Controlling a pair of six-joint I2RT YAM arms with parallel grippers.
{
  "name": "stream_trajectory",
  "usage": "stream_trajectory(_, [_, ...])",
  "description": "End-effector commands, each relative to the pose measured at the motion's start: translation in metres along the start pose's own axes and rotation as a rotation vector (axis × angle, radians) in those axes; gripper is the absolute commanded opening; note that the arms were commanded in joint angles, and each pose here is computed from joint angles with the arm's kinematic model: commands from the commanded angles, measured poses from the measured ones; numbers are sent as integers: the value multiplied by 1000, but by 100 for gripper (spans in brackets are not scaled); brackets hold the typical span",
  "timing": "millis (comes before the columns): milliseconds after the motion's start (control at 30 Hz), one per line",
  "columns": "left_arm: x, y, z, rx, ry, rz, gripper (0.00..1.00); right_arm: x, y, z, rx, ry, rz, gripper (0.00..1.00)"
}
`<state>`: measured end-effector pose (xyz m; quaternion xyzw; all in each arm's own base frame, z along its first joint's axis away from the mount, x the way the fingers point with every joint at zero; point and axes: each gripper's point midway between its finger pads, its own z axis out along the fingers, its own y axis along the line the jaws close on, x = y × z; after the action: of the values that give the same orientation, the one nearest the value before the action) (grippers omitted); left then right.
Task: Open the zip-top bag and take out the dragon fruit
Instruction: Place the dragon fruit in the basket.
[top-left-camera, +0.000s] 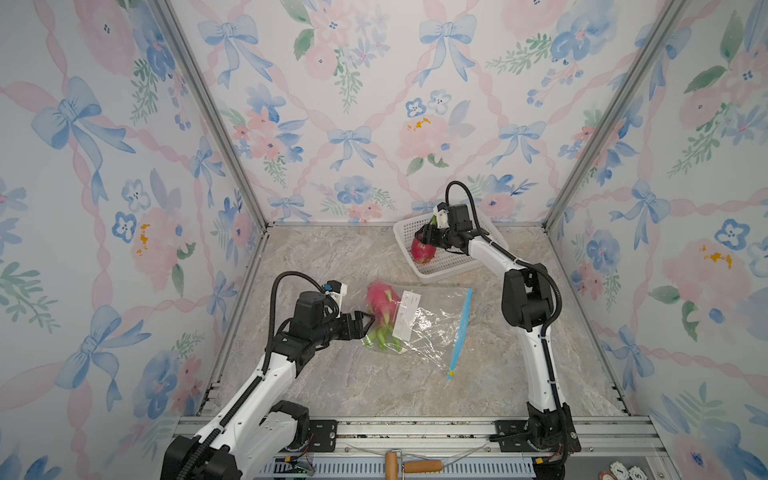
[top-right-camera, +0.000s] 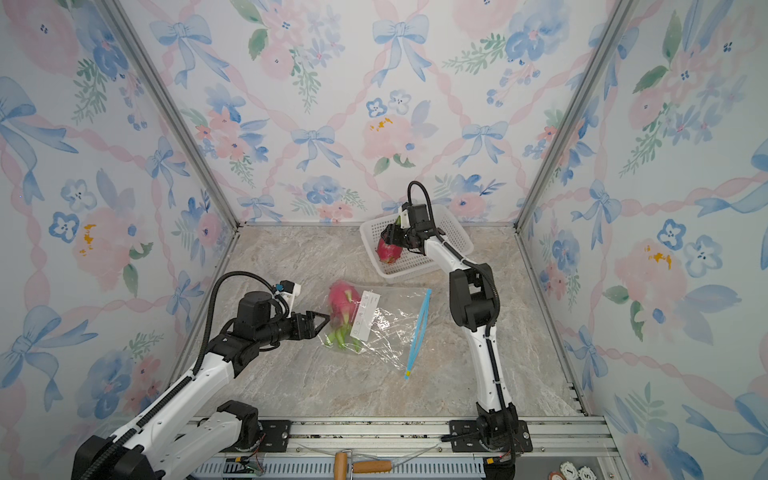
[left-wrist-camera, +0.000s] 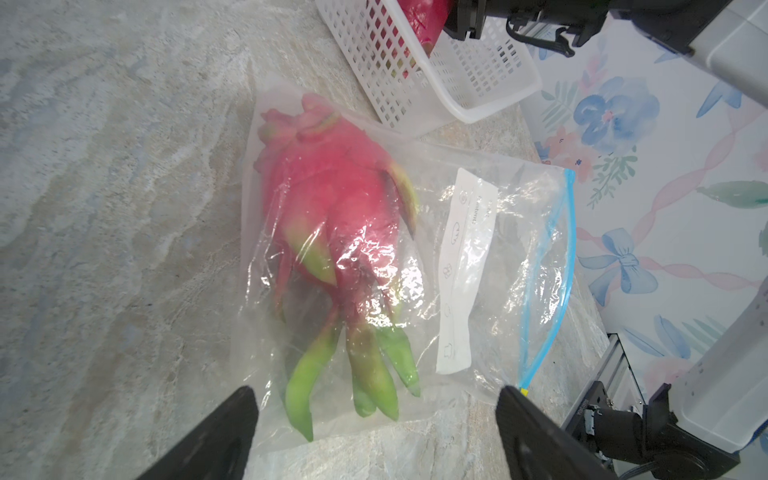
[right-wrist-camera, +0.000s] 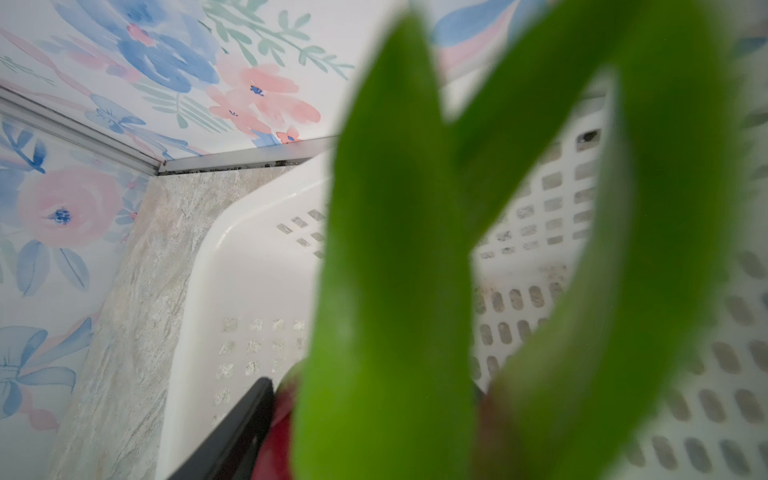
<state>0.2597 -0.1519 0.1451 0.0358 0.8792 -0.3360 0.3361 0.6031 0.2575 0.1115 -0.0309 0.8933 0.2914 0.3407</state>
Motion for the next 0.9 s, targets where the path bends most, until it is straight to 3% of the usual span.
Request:
stream_trajectory(0, [0, 1, -2, 13, -26, -22, 98, 2, -11, 2, 57, 31, -12, 71])
stream_trajectory(100, [0, 4, -4, 12, -39, -49, 98, 6, -14, 4, 73, 53, -4, 76])
stream_trajectory(300, [3, 14, -4, -28, -35, -105, 98, 4, -12, -1, 110, 67, -12, 97])
stream_trajectory(467, [-3, 24, -13, -114, -59, -128, 98, -10, -8, -18, 159, 41, -37, 96])
stream_trajectory(867, [-4, 17, -20, -81, -82, -117, 98, -32, -5, -59, 356, 53, -220, 96])
